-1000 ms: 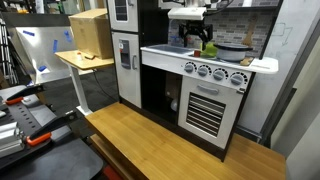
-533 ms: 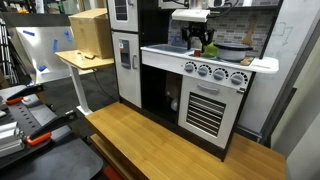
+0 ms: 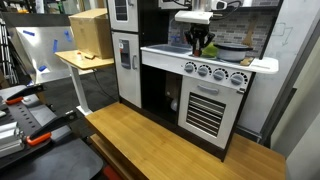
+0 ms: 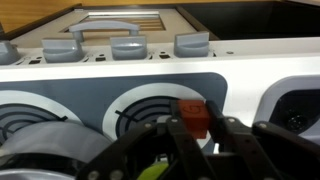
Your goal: Put the orange object in the white box
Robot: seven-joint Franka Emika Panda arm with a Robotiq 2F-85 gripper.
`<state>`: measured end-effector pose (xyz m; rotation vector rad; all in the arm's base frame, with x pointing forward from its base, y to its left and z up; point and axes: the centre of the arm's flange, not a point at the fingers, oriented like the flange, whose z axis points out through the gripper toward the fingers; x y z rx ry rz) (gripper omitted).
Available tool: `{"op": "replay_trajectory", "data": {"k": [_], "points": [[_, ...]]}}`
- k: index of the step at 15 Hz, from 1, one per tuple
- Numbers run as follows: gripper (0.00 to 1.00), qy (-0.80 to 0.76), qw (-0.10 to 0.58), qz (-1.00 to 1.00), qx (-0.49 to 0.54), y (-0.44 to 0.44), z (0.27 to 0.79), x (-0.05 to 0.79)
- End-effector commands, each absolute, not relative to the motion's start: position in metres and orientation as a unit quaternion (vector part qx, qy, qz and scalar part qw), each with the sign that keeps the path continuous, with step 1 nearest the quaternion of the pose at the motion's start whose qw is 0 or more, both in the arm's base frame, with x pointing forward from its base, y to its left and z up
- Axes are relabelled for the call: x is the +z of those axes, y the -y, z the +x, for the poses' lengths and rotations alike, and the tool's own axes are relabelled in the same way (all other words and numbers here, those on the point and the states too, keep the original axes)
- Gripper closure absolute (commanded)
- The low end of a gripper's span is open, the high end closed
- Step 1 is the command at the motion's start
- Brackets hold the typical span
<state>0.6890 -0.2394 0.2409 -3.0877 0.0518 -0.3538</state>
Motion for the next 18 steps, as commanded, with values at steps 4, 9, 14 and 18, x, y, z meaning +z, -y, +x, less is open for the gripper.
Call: {"op": "replay_trajectory", "data": {"k": [4,9,14,18], "points": [[0.93,-0.034,0.018,-0.992,-0.123,0.258,0.664,0.287],[0.93,-0.056,0.024,-0.987,-0.151,0.273,0.645,0.328],[0.93,-0.126,0.020,-0.974,-0.188,0.298,0.671,0.332],[0.93,-0.179,0.013,-0.964,-0.194,0.338,0.691,0.333]]}}
